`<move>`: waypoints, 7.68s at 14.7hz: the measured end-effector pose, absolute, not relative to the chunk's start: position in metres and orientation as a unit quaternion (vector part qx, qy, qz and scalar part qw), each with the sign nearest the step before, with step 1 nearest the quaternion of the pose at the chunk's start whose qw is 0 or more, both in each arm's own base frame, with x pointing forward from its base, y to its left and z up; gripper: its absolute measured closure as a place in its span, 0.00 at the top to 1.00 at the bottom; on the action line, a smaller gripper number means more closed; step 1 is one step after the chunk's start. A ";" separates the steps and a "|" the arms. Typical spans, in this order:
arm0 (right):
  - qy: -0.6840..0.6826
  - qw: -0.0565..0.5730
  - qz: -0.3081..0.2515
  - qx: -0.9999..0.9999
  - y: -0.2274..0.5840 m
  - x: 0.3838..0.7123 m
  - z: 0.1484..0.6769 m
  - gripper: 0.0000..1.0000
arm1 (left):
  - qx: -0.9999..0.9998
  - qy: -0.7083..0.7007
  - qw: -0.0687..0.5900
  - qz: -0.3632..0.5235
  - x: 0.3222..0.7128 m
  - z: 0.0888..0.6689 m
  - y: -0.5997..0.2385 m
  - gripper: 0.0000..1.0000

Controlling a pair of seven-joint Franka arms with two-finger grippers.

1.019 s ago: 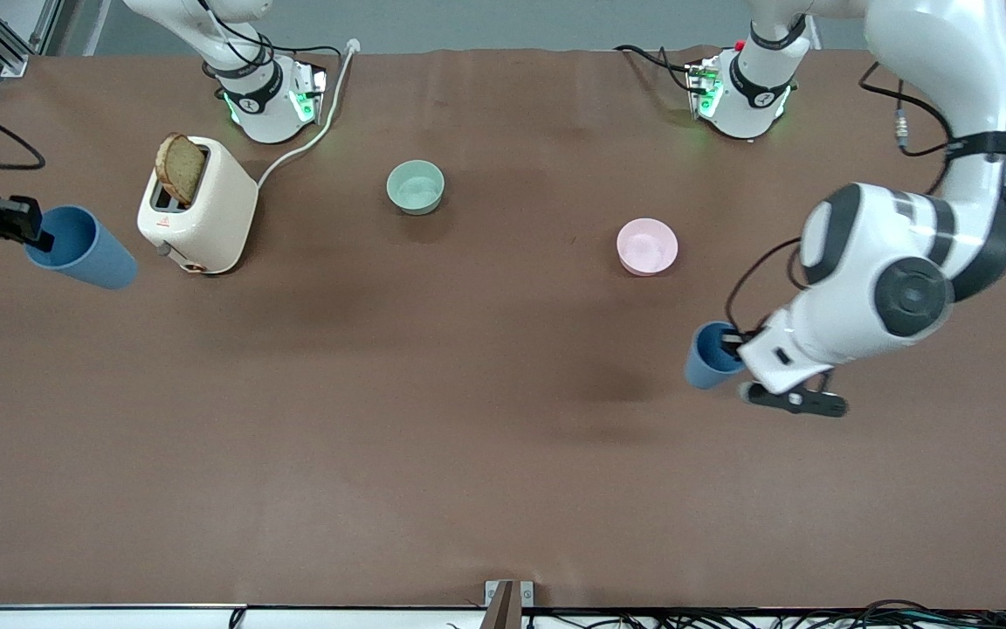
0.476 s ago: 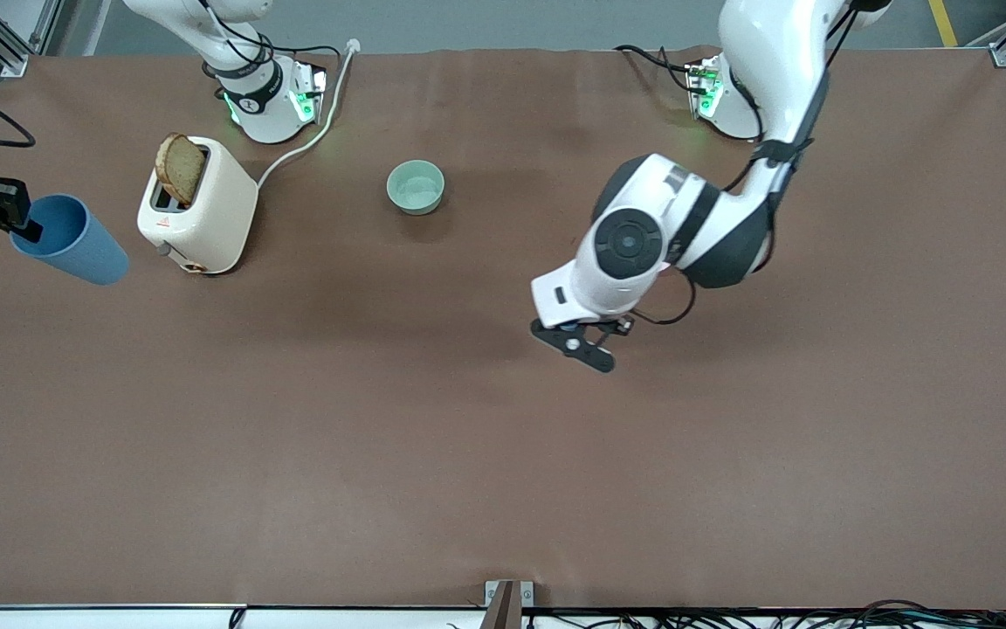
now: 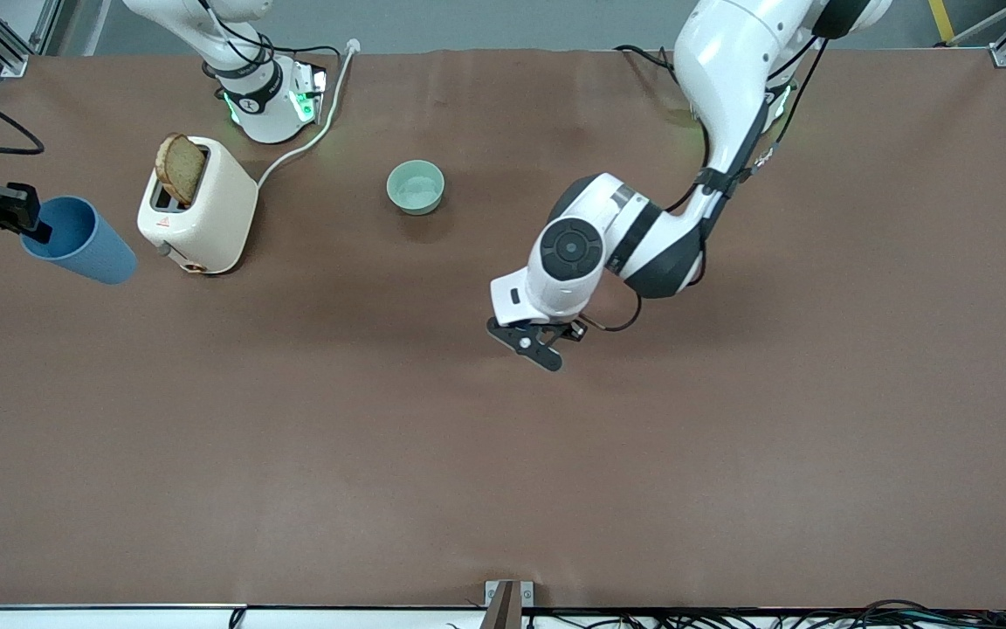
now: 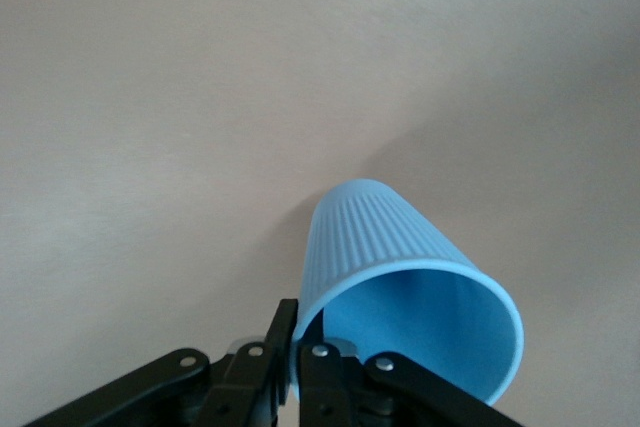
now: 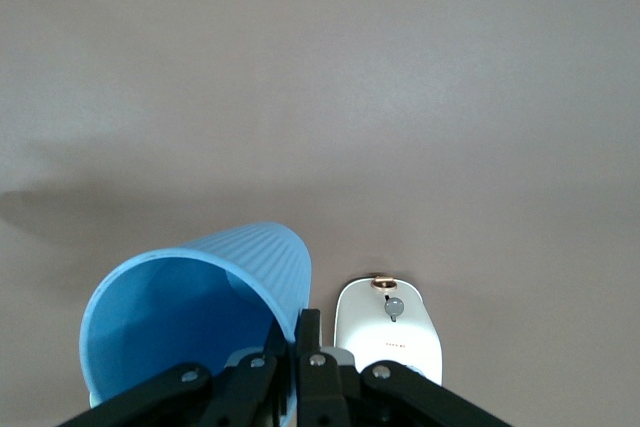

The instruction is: Stack blue cups with both arms

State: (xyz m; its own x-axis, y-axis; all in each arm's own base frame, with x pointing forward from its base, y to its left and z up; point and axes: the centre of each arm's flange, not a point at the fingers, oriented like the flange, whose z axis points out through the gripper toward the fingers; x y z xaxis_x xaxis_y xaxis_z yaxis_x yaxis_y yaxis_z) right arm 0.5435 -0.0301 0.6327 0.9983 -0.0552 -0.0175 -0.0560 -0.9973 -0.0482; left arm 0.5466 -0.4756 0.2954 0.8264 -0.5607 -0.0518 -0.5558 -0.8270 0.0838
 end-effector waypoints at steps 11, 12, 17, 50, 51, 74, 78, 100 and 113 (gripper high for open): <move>0.033 0.024 0.010 -0.999 -0.036 0.544 0.631 0.05 | 0.953 -0.297 0.022 -0.063 0.529 0.254 -0.492 0.06; 0.033 0.024 0.010 -0.999 -0.036 0.544 0.631 0.05 | 0.953 -0.296 0.022 -0.064 0.528 0.253 -0.494 0.10; 0.034 0.025 0.011 -0.999 -0.037 0.544 0.630 0.05 | 0.954 -0.295 0.032 -0.042 0.533 0.280 -0.501 0.57; 0.127 0.066 0.004 -0.990 0.482 0.486 0.381 0.05 | 0.997 0.028 0.010 0.073 0.627 0.628 0.009 1.00; 0.129 0.065 0.004 -0.989 0.481 0.488 0.379 0.05 | 0.997 0.036 0.007 0.070 0.624 0.631 0.016 1.00; 0.148 0.054 -0.003 -0.988 0.466 0.517 0.340 0.72 | 0.999 0.019 0.009 0.038 0.599 0.626 -0.011 1.00; 0.143 0.046 -0.021 -0.988 0.374 0.555 0.429 0.89 | 0.999 0.018 0.009 0.043 0.597 0.630 -0.011 1.00; 0.057 0.003 -0.032 -0.998 -0.049 0.522 0.698 1.00 | 0.999 0.013 0.010 0.043 0.597 0.631 -0.015 1.00; 0.018 0.003 0.009 -1.000 -0.052 0.529 0.676 1.00 | 0.999 0.008 0.012 0.046 0.595 0.635 -0.021 1.00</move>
